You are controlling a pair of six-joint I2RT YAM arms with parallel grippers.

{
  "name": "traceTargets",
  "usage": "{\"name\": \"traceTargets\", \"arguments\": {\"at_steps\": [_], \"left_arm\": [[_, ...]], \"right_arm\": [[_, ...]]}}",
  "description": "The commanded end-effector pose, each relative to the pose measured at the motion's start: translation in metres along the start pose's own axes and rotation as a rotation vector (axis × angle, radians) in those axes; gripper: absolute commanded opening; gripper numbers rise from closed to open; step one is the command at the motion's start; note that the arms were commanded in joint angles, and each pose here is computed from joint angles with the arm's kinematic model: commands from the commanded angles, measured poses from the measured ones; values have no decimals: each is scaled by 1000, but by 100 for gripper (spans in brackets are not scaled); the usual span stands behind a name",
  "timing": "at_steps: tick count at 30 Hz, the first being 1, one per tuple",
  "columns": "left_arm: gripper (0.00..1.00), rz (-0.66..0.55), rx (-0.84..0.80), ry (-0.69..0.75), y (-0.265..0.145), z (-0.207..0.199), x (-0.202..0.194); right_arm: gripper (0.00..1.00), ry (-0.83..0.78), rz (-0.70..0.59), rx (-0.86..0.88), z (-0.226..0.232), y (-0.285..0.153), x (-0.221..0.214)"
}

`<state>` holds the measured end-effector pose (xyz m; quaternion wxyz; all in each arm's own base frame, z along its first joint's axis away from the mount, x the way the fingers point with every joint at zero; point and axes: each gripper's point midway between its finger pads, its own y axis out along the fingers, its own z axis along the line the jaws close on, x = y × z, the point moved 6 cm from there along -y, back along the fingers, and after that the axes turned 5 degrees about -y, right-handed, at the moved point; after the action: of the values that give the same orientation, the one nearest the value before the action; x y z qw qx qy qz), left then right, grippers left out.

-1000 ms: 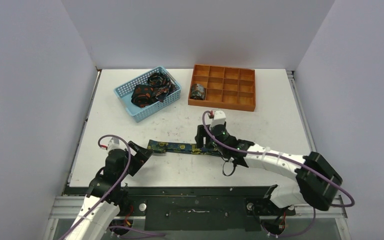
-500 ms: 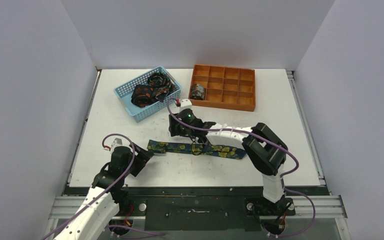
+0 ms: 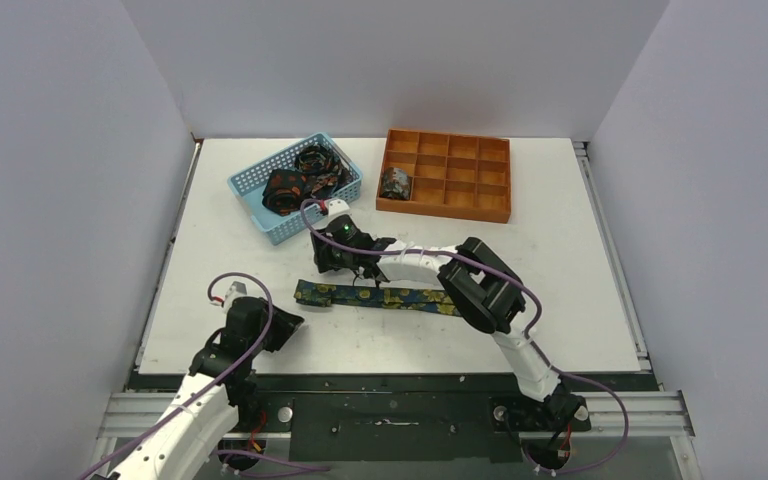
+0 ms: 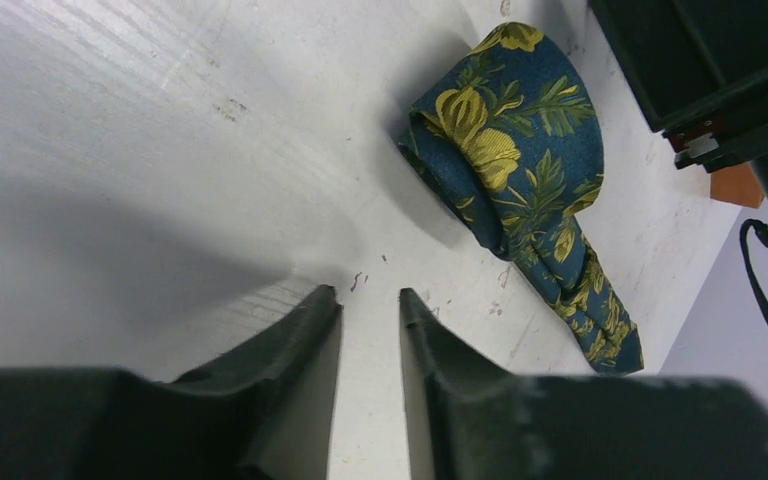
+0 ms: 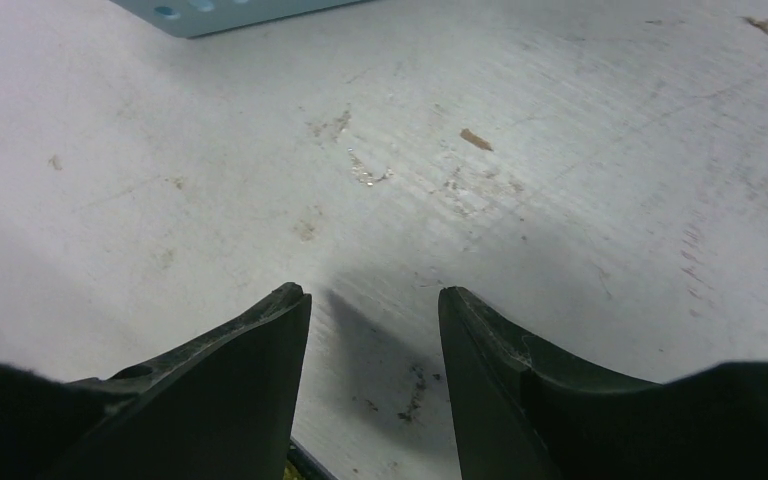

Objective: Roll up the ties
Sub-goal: Roll the tie at the center of the board.

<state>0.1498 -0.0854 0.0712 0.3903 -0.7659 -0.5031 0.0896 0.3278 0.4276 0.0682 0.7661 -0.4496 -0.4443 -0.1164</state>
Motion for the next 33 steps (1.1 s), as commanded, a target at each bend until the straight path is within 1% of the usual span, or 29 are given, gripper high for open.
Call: {"name": "traceTargets", "arguments": {"at_steps": [1,6,9,13,17,22,33], "left_arm": [[22,-30,-83,25,2,-15,6],[0,-10,-75,50,8,-20,5],[0,17,-72,64,14,-21,3],[0,19,-72,72,20,-26,4],[0,45,-124,67,23,-40,3],[0,41,-145,86,30,-58,8],[0,46,-145,44,47,-61,5]], "right_arm": [[50,-77,19,100,23,7,5],[49,-159,87,134,28,15,-8],[48,-207,127,148,28,14,-18],[47,-220,155,135,21,11,-26],[47,-227,176,129,19,9,-30],[48,-229,182,115,16,8,-34],[47,-203,230,124,14,6,-56]]}}
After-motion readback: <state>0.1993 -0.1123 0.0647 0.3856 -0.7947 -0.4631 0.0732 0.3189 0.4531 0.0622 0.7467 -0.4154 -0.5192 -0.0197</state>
